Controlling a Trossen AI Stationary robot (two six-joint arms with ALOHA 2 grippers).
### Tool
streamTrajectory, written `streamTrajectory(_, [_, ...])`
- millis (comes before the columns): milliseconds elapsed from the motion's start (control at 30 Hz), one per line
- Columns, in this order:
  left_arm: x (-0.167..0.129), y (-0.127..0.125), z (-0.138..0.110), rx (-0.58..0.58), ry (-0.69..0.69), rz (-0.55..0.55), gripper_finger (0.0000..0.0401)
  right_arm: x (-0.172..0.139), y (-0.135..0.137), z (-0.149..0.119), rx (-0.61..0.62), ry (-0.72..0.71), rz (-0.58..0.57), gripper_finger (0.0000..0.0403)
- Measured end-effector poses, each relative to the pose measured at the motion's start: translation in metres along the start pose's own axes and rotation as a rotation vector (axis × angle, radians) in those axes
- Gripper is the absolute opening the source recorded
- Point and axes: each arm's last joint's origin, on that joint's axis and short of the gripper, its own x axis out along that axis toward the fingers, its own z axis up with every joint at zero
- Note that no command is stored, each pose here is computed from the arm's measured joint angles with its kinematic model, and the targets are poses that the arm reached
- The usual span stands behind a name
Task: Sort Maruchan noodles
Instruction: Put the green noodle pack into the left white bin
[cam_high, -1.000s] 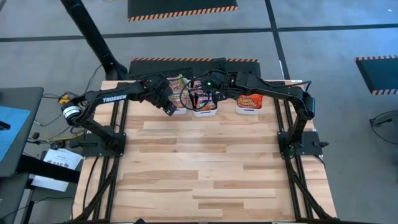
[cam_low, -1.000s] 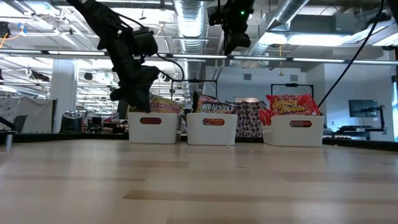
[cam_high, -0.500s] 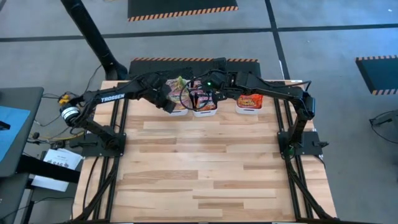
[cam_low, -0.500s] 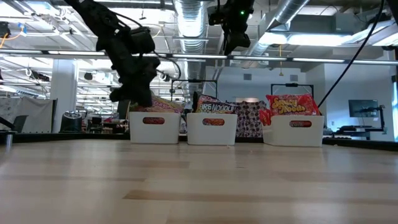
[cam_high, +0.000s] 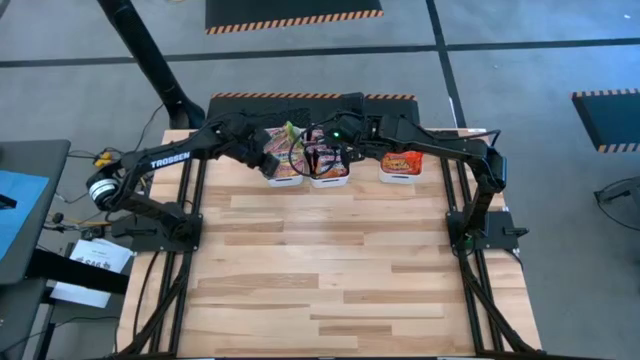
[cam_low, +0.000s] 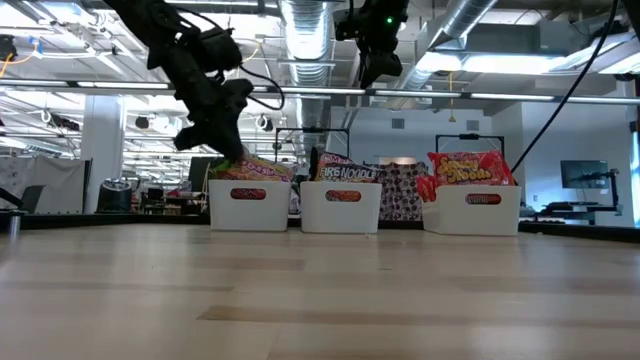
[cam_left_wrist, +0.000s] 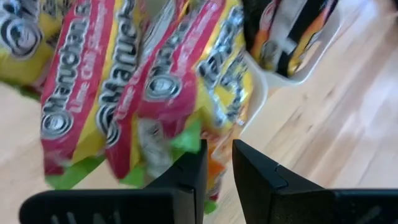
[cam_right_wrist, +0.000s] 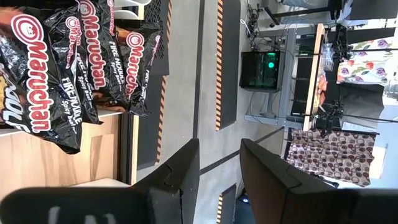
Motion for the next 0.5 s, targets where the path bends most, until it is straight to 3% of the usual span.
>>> streamTrajectory(267, [0.020,0.010,-0.007,0.022,0.104,0.075,0.0061,0.000,0.000,0.000,0.001,0.000,0.000,0.0139])
streamTrajectory(500, [0.027,0.013,-0.009,-0.007,0.142,0.058,0.0061,0.000,0.000,0.000,0.001,0.000,0.000,0.0139])
